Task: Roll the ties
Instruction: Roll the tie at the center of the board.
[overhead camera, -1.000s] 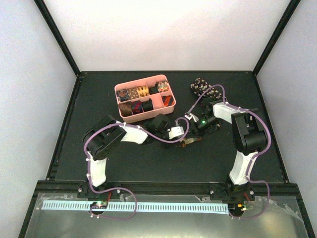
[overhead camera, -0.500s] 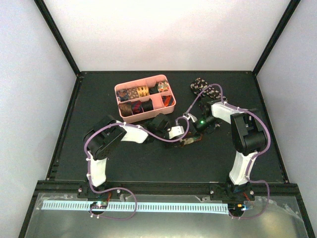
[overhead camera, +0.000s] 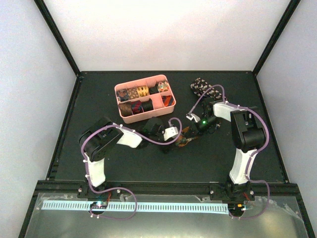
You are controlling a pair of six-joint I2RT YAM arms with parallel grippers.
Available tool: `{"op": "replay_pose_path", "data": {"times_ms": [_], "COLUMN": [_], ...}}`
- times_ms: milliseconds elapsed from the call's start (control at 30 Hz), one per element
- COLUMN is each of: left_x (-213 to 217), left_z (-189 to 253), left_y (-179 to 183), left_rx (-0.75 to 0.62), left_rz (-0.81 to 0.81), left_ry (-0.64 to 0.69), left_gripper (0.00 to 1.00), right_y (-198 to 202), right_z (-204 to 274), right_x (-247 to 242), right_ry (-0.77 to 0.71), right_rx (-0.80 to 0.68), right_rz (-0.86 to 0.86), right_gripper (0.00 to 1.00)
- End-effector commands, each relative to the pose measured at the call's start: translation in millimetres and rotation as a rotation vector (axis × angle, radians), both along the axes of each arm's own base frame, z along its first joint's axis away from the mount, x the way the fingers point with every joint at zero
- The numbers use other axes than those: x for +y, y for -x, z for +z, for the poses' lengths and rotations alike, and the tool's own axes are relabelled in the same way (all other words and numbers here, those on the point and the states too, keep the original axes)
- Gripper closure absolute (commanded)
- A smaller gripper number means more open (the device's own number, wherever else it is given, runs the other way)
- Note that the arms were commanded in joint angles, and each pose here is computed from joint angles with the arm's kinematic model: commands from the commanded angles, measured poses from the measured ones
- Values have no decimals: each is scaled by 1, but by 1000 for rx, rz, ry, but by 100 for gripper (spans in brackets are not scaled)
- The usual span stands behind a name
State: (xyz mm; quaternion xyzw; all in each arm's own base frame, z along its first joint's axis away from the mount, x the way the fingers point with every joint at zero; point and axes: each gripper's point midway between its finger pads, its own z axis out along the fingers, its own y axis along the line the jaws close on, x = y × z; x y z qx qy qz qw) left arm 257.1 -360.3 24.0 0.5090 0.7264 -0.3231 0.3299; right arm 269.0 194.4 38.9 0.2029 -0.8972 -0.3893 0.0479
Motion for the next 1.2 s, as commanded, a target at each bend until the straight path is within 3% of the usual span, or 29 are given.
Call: {"op": "replay_pose_path", "data": {"times_ms": [0, 333, 667, 967, 1167], "left_x": [-6, -20, -33, -28, -39], "left_z": [27, 29, 25, 22, 15], "left_y": [-11, -25, -23, -24, -15], "left_rx": [-44, -102, -256, -365, -383], "left_rz": [44, 79, 29, -21, -113], "left_ry": [125, 216, 184, 75, 18], "left_gripper": [12, 1, 4, 4, 14], "right_y": [-1, 1, 4, 6, 8], "right_z": [-40, -62, -63, -63, -63], "right_x": [-23, -23, -23, -24, -24], "right_ry": [170, 203, 209, 209, 207], "right_rx": [11, 113, 158, 172, 177], "right_rz": [-16, -49, -39, -25, -23], "right_gripper": [98, 99, 98, 98, 98]}}
